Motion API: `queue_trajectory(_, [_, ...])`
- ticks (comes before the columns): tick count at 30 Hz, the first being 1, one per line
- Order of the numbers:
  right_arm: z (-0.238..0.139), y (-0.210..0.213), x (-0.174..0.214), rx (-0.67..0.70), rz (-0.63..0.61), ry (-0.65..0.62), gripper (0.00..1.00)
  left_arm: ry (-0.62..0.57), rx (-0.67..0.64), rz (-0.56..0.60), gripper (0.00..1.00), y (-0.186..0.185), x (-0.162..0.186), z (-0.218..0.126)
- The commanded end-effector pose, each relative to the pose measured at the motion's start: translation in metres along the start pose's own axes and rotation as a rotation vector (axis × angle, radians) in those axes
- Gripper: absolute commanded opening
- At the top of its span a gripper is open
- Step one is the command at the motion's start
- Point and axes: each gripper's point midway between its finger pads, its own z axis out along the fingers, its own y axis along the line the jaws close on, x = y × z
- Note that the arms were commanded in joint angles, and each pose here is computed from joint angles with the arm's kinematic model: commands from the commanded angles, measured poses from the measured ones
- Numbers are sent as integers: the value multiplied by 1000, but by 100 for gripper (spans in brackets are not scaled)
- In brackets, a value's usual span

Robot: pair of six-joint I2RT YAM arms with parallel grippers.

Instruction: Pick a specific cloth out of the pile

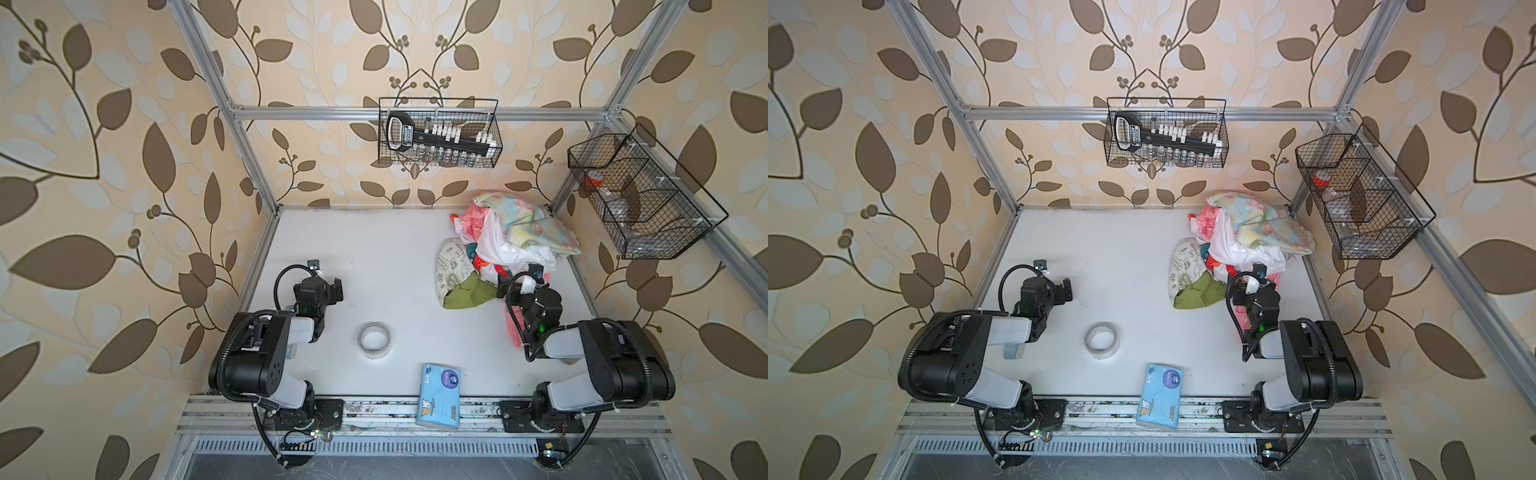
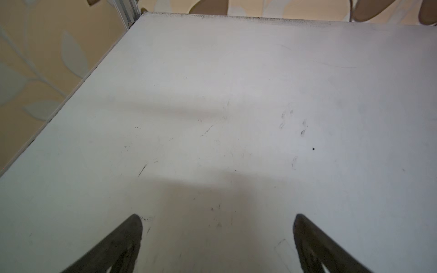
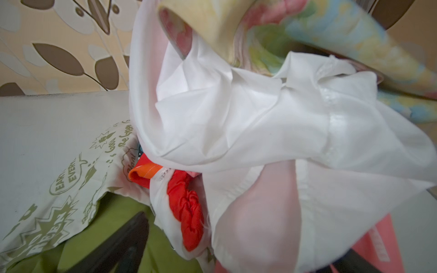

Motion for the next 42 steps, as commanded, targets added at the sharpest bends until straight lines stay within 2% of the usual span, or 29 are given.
queue_trajectory(1, [5,3,-13,-20,-2,-39,100,-68,-5,-11,99,-2,-22,1])
queue_trajectory(33, [5,7,-12,-52,-6,-34,99,-69,-1,-14,99,-2,-23,0])
queue_trajectory(38, [10,6,-21,-47,-4,-31,100,-88,-17,-14,94,1,-30,-1])
queue_trajectory(41, [23,0,-31,-4,-9,76,100,20,-44,1,94,0,-57,-4])
queue_trajectory(42, [24,-1,-41,11,-11,76,100,61,-27,37,95,-4,-65,-4])
